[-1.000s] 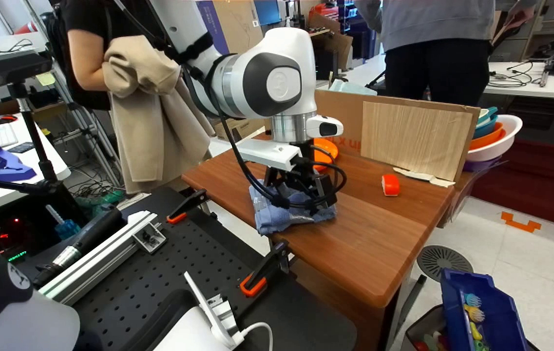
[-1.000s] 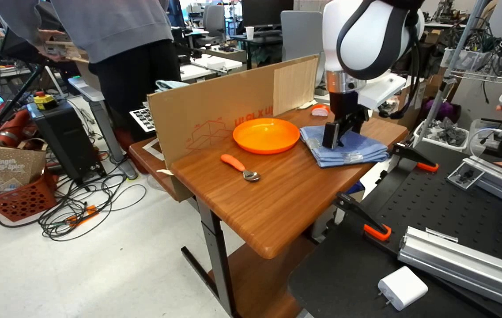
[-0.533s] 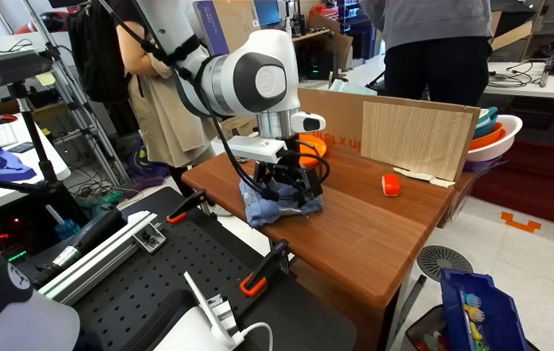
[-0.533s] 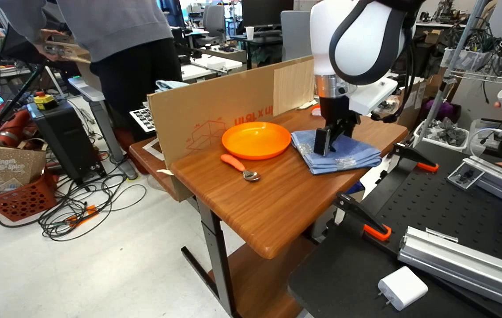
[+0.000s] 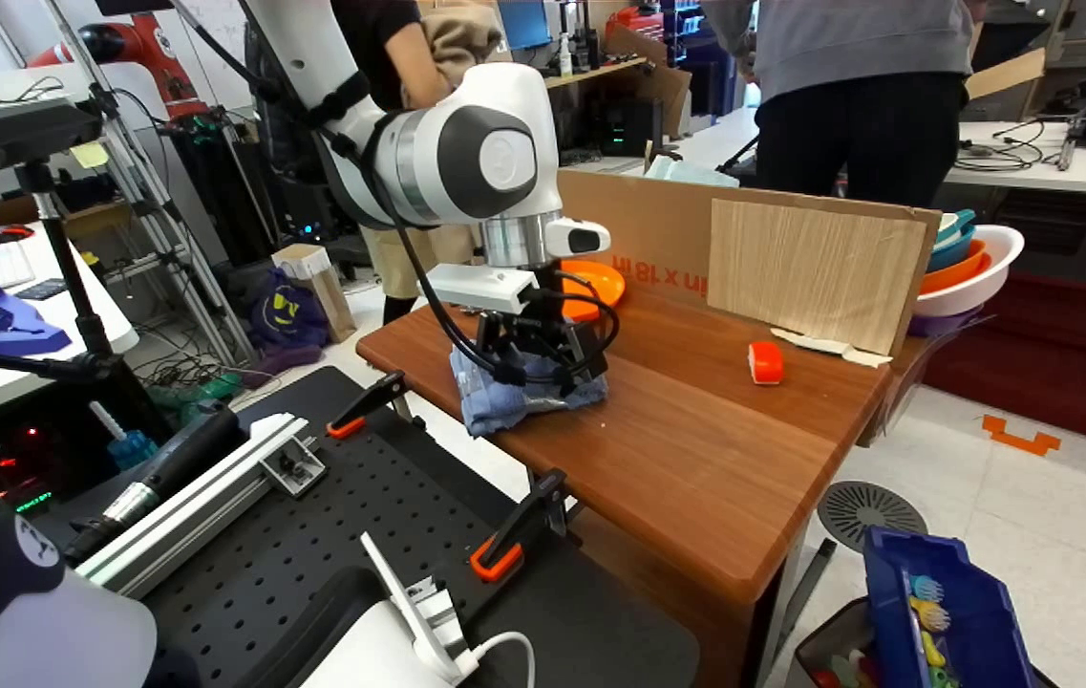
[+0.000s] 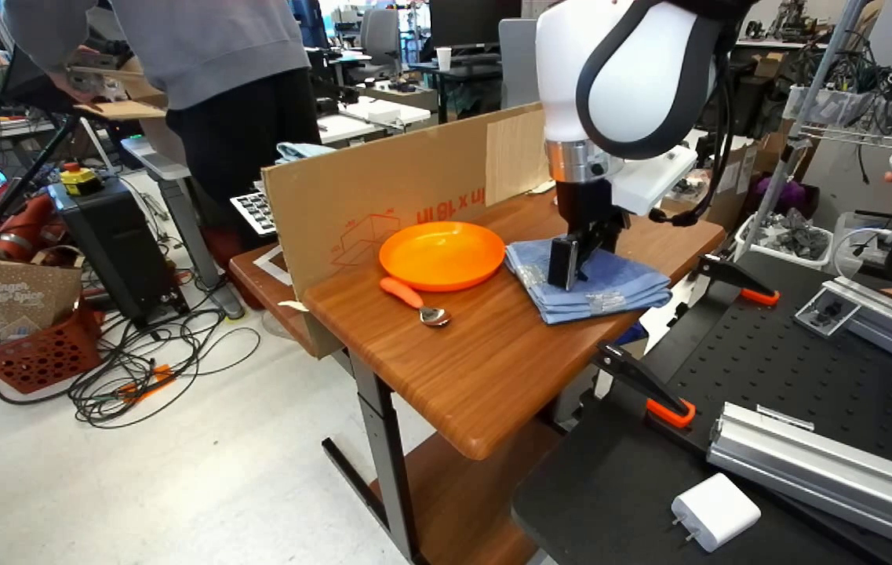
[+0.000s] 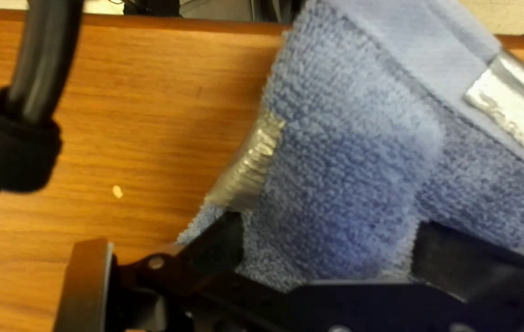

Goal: Slide the blue towel to the left

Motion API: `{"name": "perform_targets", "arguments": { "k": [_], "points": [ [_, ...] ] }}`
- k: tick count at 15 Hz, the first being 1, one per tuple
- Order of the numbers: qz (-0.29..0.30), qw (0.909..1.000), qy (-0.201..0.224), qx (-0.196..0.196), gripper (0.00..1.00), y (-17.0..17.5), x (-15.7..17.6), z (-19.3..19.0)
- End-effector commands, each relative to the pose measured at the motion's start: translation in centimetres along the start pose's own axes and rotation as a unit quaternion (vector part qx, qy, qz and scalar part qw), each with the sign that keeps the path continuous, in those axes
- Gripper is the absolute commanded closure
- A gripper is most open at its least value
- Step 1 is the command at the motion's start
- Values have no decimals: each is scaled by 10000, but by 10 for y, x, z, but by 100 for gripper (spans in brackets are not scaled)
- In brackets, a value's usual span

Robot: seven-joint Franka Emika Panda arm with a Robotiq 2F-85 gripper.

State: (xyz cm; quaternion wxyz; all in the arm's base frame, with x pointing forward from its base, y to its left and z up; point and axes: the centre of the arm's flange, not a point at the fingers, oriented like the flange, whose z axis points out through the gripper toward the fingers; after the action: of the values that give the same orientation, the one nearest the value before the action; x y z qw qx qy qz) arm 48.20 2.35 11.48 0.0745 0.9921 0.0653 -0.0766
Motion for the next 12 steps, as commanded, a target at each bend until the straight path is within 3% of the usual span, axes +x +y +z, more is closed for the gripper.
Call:
{"name": "perform_targets", "arguments": {
  "k": [1,12],
  "points": [
    [-77,9999,116,-7,0,-15,-8,4],
    [-130,9990,419,121,0,-23,-27,-28]
  ]
}}
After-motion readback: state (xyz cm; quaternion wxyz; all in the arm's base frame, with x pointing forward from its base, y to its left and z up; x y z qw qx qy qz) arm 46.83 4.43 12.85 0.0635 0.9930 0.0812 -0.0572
